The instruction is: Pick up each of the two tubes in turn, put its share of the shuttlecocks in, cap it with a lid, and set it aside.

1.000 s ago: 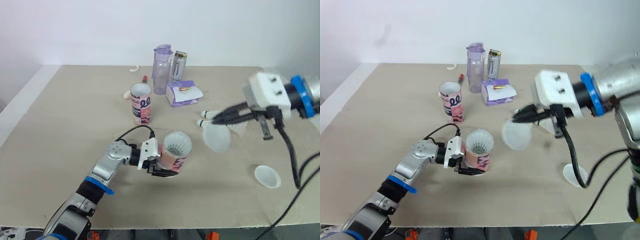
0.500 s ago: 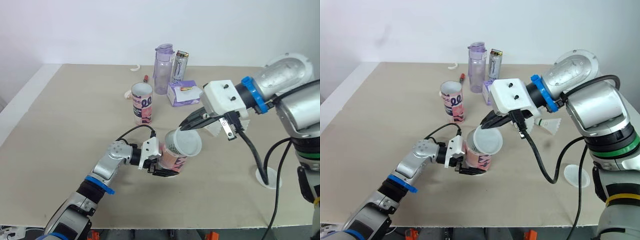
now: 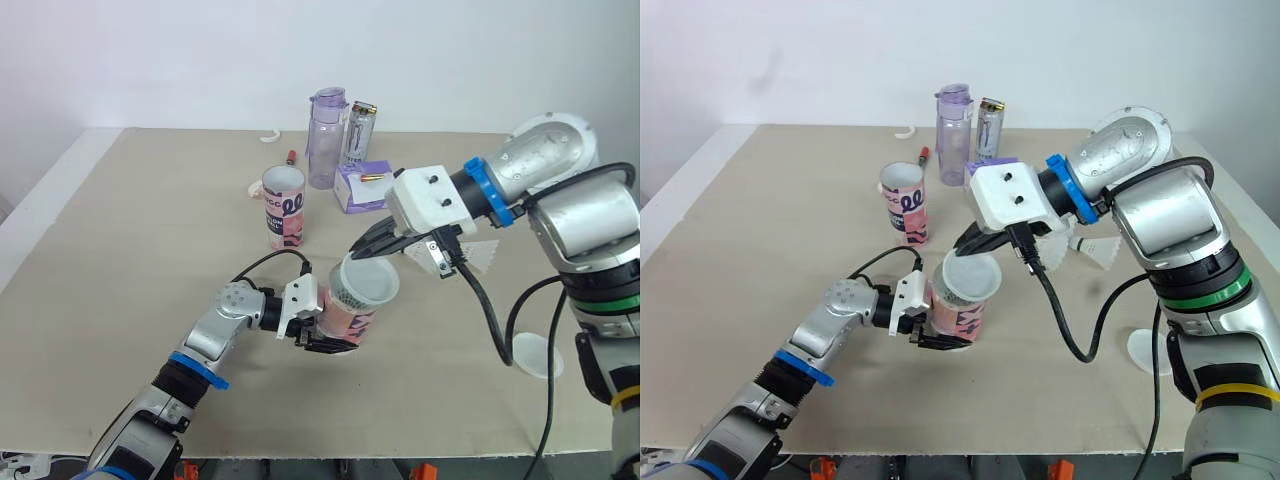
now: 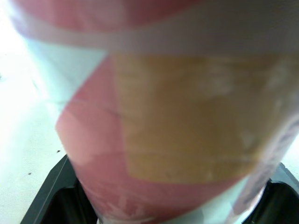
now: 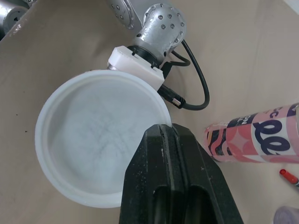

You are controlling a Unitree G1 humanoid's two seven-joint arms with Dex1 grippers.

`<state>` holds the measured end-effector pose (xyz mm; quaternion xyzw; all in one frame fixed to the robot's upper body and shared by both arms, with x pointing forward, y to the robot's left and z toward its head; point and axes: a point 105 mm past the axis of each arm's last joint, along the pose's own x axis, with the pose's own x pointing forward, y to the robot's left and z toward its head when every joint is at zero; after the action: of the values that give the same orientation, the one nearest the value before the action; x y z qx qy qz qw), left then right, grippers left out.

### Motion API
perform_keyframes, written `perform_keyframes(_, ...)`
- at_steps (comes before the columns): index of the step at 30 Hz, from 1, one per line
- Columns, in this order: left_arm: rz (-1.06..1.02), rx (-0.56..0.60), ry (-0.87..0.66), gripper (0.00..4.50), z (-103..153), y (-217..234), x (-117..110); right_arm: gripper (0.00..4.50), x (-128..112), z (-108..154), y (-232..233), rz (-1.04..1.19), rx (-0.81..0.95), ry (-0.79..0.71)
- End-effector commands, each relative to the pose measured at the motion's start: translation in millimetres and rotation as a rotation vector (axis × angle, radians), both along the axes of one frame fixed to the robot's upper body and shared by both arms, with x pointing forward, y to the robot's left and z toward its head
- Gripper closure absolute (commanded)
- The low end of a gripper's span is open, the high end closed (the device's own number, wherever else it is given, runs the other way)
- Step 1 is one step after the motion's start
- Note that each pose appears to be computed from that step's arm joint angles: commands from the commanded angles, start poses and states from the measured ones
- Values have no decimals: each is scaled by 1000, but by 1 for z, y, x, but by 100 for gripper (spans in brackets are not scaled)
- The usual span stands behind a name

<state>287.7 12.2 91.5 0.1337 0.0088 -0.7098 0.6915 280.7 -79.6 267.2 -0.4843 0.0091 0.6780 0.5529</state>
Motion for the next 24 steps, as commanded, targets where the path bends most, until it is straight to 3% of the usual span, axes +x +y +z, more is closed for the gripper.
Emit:
perform_keyframes(1,74,106,65,119,-29,14,3,447,-10,9,5,53,-3,-30)
perform_keyframes(24,83,111,68,119,-30,15,2,447,2,1,6,52,-24,-71)
